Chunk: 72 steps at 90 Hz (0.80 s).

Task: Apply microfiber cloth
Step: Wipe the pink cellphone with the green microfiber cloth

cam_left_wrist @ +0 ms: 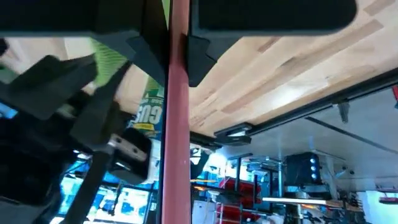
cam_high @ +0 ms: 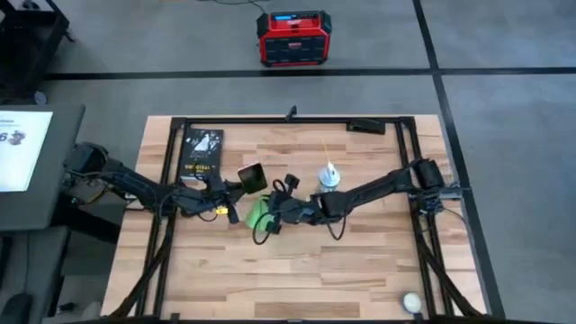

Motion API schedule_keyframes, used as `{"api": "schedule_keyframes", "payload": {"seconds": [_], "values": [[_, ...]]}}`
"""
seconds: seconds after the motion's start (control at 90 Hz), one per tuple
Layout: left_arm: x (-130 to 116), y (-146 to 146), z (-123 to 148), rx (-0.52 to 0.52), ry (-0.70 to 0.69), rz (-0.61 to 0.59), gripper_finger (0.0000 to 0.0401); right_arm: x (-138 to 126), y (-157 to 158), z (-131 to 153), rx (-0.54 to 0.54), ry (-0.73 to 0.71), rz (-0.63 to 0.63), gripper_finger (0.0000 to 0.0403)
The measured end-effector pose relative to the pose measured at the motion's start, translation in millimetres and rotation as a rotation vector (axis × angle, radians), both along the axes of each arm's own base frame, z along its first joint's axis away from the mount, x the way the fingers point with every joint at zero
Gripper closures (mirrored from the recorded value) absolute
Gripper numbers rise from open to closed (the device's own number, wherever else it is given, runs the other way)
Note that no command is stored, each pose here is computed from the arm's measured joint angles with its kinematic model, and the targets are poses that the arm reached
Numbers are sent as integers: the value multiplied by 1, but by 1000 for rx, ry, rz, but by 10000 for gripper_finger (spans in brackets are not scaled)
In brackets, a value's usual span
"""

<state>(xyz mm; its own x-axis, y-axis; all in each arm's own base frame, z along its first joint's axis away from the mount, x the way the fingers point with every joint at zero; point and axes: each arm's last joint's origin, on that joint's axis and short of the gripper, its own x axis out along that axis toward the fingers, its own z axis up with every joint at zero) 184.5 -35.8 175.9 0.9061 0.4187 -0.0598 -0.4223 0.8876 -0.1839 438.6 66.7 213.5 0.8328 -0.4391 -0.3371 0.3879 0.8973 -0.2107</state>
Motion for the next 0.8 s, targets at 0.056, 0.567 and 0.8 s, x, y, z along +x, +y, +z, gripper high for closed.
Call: {"api": "schedule_keyframes", "payload": {"seconds": [0.056, 0.567, 0.8], "values": [[0, -1, -1, -4, 4, -2, 395, 2, -3, 8, -22, -47, 4, 403], [4, -3, -12, -25, 47, 3, 395, 15, -37, 68, -191, -141, -21, 403], [3, -1, -12, 4, 61, 8, 395, 11, -33, 55, -134, -64, -28, 403]]}}
